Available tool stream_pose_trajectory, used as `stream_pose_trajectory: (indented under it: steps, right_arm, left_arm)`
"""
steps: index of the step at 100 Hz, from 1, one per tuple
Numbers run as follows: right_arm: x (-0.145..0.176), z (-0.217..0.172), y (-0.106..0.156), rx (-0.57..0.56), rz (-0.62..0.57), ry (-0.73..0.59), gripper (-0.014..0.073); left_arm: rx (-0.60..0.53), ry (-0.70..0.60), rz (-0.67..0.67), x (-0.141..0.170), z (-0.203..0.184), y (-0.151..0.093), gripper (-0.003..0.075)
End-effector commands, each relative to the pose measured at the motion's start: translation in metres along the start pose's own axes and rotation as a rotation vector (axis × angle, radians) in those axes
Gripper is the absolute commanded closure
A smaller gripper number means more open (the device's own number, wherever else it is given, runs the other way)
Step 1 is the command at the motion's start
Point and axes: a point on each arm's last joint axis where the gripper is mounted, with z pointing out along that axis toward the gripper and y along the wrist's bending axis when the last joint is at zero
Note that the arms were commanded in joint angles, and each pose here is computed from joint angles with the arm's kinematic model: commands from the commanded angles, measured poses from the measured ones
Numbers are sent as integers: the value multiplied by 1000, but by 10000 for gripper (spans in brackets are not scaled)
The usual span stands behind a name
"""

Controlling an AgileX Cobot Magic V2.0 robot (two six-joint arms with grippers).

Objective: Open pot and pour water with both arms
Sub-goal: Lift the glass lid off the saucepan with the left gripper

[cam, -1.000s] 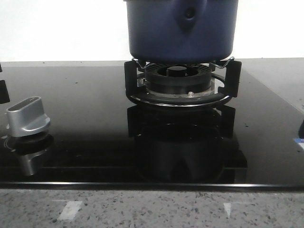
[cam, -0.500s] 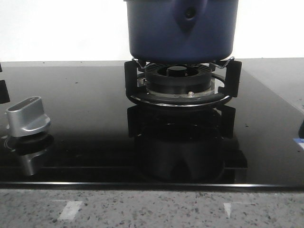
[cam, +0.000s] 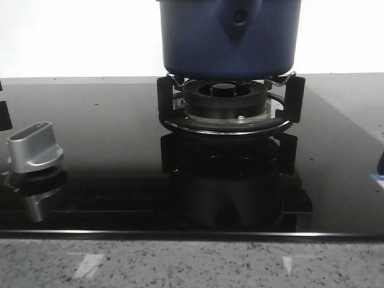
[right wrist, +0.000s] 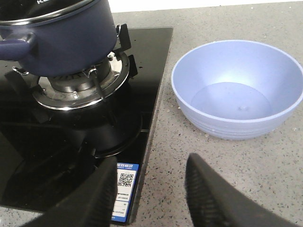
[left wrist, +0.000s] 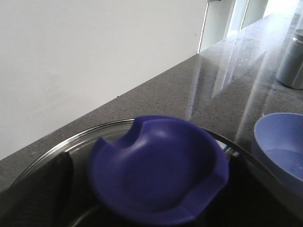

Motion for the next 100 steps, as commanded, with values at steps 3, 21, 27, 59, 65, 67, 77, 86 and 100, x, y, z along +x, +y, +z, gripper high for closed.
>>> stream_pose_trajectory:
  steps: [3,21,27,59,65,67,77,86,100]
  right_arm:
    - [-16,-2,0,6,-1,-76,297]
    - [-15,-1,0,6,0,-73,297]
    - [-15,-1,0,6,0,-73,297]
    - [-15,-1,0,6,0,-73,298]
    - [-15,-1,0,6,0,-73,298]
    - [-15,-1,0,6,0,-73,298]
    - [-15,-1,0,6,0,-73,298]
    - [-15,-1,0,6,0,-73,298]
    - [-15,-1,0,5,0,-70,298]
  left_arm:
    - [75,-114,-49,-28,-9,-10,182]
    - [103,-114,-52,-25,-7,-12,296]
    - [103,-114,-52,-25,-7,-12,335]
    - [108,-116,-51,-26,-7,-12,422]
    - [108,-116,-51,-26,-7,-12,423]
    - [108,-116,-51,-26,-7,-12,423]
    - [108,-116,-51,-26,-7,-12,427]
    - [108,-116,-51,-26,-7,-12,427]
    - [108,-116,-51,-26,-7,-12,427]
